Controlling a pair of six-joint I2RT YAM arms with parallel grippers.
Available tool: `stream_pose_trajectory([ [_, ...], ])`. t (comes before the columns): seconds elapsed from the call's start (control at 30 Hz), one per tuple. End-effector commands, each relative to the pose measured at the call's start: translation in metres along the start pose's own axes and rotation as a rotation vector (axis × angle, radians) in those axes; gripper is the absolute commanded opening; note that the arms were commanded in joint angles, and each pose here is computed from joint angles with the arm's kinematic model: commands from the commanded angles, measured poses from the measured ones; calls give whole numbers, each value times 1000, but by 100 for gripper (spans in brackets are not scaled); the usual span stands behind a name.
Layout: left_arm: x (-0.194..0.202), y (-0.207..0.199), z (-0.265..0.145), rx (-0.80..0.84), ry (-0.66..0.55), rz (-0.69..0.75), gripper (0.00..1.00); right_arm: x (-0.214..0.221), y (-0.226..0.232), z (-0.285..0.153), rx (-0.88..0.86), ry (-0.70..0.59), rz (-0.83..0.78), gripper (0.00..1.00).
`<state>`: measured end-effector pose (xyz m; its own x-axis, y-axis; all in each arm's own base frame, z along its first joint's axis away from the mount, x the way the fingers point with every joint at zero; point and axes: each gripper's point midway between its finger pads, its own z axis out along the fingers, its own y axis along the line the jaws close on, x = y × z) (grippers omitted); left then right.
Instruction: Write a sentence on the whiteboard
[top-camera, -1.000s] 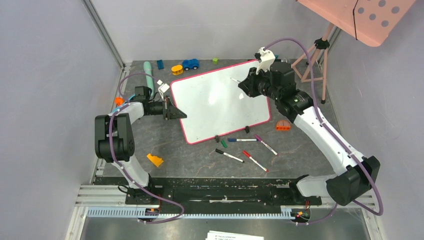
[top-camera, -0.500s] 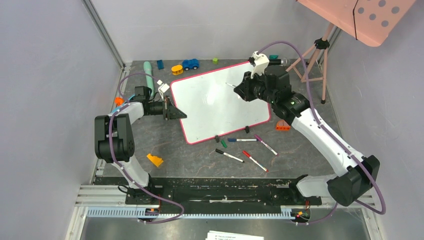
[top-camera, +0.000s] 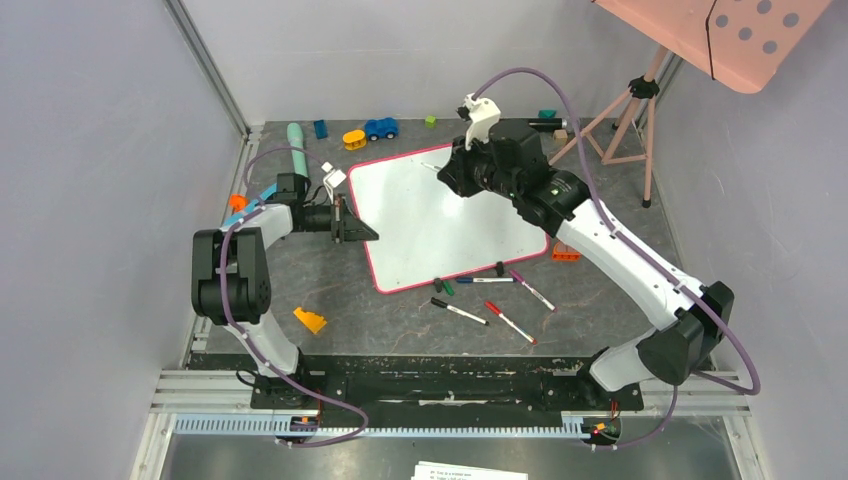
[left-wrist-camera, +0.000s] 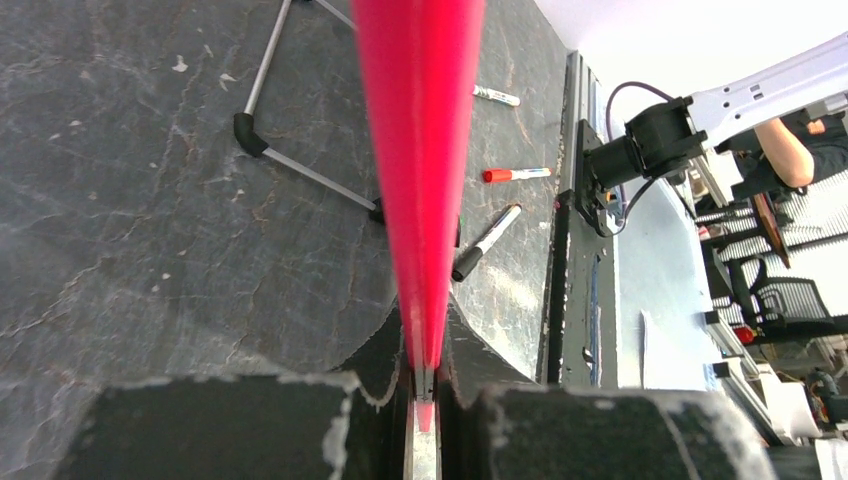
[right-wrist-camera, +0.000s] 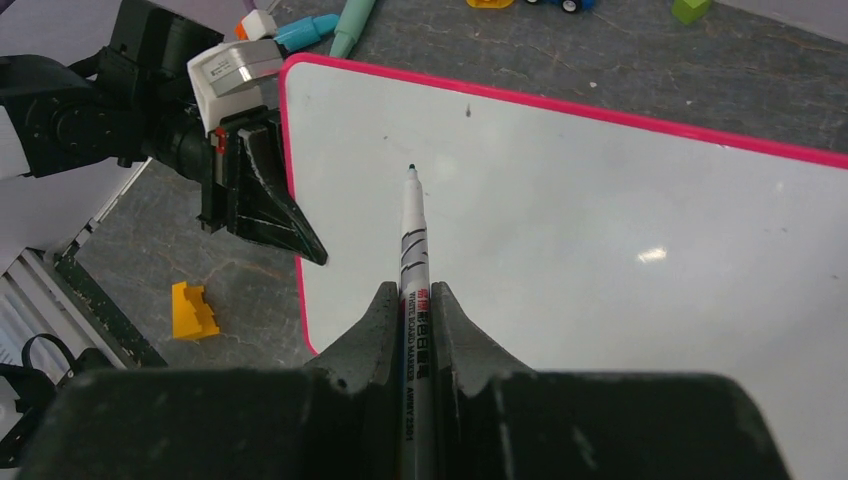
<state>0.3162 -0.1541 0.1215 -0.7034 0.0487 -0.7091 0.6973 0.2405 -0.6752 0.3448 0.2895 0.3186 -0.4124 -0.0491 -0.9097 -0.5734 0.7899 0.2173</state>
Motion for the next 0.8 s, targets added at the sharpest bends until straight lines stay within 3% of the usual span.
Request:
stream_pose_trajectory([
  [0.0, 34, -3, 15, -48, 123, -59, 2, -22, 11, 0, -4, -45, -26, 0],
  [0.5, 33, -5, 17, -24, 108, -64, 2, -28, 12, 2, -7, -55, -71, 0],
  [0.77, 21, -1, 18, -74, 40, -32, 2, -30, 11, 4, 0, -60, -73, 0],
])
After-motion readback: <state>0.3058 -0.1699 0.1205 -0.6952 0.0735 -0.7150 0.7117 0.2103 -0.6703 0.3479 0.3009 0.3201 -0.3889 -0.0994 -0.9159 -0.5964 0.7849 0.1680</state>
